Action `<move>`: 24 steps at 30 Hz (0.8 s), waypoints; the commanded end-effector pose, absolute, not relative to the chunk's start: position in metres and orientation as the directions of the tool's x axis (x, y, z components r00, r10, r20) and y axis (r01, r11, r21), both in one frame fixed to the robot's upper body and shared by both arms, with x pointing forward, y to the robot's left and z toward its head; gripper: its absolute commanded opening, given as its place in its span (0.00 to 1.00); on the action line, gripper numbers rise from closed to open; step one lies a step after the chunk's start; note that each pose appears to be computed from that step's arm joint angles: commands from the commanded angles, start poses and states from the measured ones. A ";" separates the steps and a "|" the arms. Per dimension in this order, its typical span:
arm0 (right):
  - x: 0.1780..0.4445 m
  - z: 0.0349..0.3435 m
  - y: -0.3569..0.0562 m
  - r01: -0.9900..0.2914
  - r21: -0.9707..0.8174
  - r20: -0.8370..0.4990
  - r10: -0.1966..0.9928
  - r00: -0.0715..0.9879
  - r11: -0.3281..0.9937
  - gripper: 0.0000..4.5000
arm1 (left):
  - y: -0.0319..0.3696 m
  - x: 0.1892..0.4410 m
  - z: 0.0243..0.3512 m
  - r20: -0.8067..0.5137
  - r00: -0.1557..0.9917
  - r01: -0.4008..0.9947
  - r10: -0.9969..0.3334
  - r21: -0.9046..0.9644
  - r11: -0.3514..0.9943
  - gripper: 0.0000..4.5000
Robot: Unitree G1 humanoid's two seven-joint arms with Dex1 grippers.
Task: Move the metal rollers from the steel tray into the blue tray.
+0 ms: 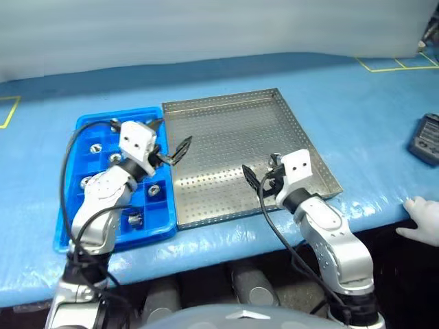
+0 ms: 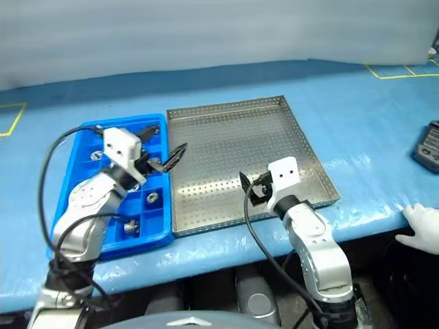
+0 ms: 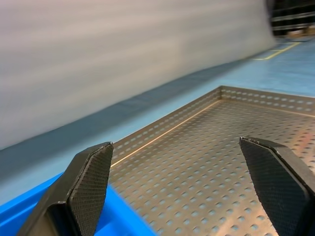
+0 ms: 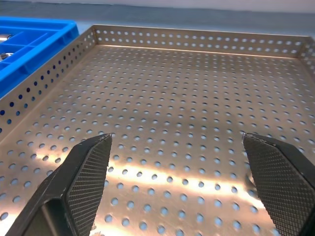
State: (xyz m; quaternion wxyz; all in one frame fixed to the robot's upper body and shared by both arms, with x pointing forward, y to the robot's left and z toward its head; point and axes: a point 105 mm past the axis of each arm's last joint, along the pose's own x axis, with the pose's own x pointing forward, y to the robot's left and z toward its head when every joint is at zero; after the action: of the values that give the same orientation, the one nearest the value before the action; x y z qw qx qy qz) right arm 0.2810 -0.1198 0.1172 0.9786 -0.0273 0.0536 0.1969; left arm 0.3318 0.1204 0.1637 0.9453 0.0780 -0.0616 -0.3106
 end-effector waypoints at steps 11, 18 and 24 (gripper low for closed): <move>0.251 0.128 -0.130 -0.348 -0.039 -0.088 0.344 0.935 0.937 0.99 | 0.043 0.385 0.141 -0.139 0.601 0.799 -0.787 0.129 0.587 1.00; 0.245 0.124 -0.128 -0.322 -0.024 -0.096 0.318 0.943 0.947 0.99 | 0.025 0.411 0.108 -0.244 0.625 0.778 -0.741 0.123 0.616 1.00; 0.244 0.124 -0.126 -0.318 -0.021 -0.094 0.315 0.944 0.948 0.99 | 0.026 0.418 0.087 -0.304 0.656 0.748 -0.691 0.134 0.650 1.00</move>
State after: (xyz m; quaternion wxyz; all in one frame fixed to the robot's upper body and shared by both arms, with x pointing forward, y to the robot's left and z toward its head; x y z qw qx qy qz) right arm 0.2458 -0.1291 0.1096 0.9844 -0.0175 0.0745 0.1584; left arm 0.4118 0.0262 0.0756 0.8959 0.1167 0.1351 -0.4067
